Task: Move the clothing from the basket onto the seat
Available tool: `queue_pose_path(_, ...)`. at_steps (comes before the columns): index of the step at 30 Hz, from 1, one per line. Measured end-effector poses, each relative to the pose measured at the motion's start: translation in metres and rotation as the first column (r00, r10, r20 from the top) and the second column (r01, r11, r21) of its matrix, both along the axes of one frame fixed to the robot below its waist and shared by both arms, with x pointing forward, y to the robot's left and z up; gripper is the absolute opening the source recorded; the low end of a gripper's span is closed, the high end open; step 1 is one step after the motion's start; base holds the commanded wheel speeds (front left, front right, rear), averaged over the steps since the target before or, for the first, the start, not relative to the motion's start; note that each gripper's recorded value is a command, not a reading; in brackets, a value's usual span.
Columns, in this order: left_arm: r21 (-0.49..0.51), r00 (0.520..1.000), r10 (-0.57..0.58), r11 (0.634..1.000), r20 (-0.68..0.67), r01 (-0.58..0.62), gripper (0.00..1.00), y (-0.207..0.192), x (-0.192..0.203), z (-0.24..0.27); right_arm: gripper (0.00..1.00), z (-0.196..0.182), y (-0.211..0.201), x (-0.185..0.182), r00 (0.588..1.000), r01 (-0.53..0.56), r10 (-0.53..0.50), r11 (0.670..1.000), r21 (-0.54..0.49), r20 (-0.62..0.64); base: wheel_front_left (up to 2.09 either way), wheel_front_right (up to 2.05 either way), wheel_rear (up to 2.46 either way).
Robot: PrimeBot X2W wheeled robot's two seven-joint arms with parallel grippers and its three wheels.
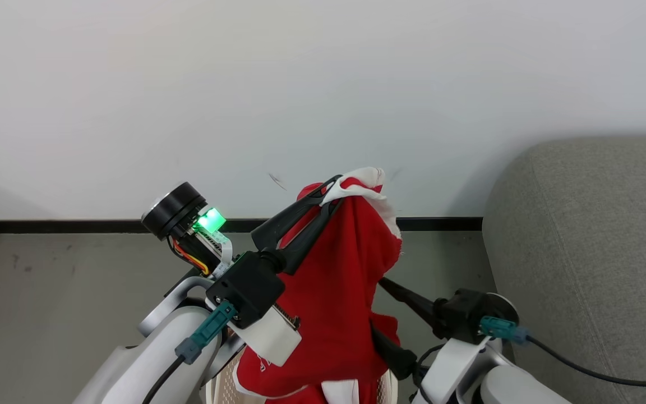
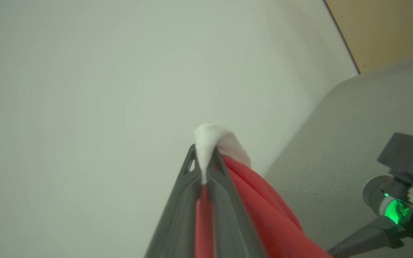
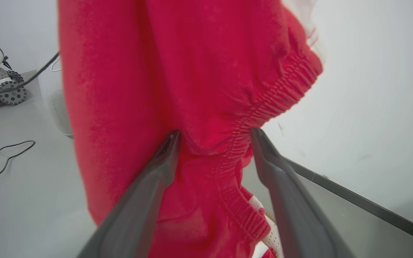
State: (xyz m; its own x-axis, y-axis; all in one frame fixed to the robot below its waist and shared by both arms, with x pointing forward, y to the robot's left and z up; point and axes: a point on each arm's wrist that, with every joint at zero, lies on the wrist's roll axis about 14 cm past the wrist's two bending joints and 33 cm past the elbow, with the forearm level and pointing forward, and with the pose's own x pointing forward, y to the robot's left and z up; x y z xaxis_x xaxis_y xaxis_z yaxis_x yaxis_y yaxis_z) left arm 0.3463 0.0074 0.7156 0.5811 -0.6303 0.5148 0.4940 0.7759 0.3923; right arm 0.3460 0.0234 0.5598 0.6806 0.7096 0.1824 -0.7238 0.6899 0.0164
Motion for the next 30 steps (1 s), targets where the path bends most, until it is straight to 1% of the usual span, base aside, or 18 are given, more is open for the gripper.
queue_pose_path(7,-0.004,1.0,-0.013,1.0,0.004,0.013,0.0,-0.003,-0.008,0.005,1.0,0.014,0.033,-0.013,0.992,-0.116,0.116,0.993,-0.012,0.041,0.0,0.0,0.0)
queue_pose_path(9,-0.007,1.0,-0.015,1.0,-0.002,0.015,0.0,-0.003,-0.01,0.005,0.49,0.015,0.038,-0.015,0.99,-0.134,0.134,0.991,-0.018,0.043,0.0,0.0,0.0)
queue_pose_path(10,-0.008,1.0,-0.014,1.0,-0.003,0.014,0.0,-0.003,-0.01,0.005,0.4,0.014,0.04,-0.017,0.988,-0.144,0.145,0.989,-0.025,0.045,0.0,0.0,0.0)
queue_pose_path(11,-0.007,1.0,-0.012,1.0,-0.005,0.012,0.0,-0.003,-0.01,0.004,0.11,0.015,0.042,-0.017,0.987,-0.151,0.152,0.988,-0.028,0.047,0.0,0.0,0.0)
queue_pose_path(12,-0.008,1.0,-0.011,1.0,-0.008,0.011,0.0,-0.002,-0.01,0.004,0.0,0.016,0.043,-0.017,0.987,-0.155,0.156,0.988,-0.027,0.049,0.0,0.0,0.0)
queue_pose_path(18,-0.01,1.0,0.003,1.0,-0.026,-0.004,0.0,0.004,-0.005,0.0,0.0,0.013,0.048,-0.02,0.983,-0.177,0.18,0.983,-0.044,0.05,0.0,0.0,0.0)
queue_pose_path(21,-0.01,0.999,0.017,1.0,-0.045,-0.017,0.0,0.006,-0.002,-0.004,0.0,0.011,0.045,-0.019,0.984,-0.171,0.173,0.984,-0.044,0.04,0.0,0.0,0.0)
queue_pose_path(25,-0.032,0.996,0.026,0.999,-0.09,-0.029,0.0,0.01,0.003,-0.014,0.0,0.011,0.032,-0.01,0.99,-0.134,0.136,0.99,-0.047,0.043,0.0,0.0,0.0)
queue_pose_path(30,-0.058,0.984,0.044,0.997,-0.171,-0.055,0.0,0.016,0.012,-0.033,0.0,0.029,0.008,0.006,0.996,-0.054,0.054,0.999,0.001,0.071,0.0,0.0,0.0)
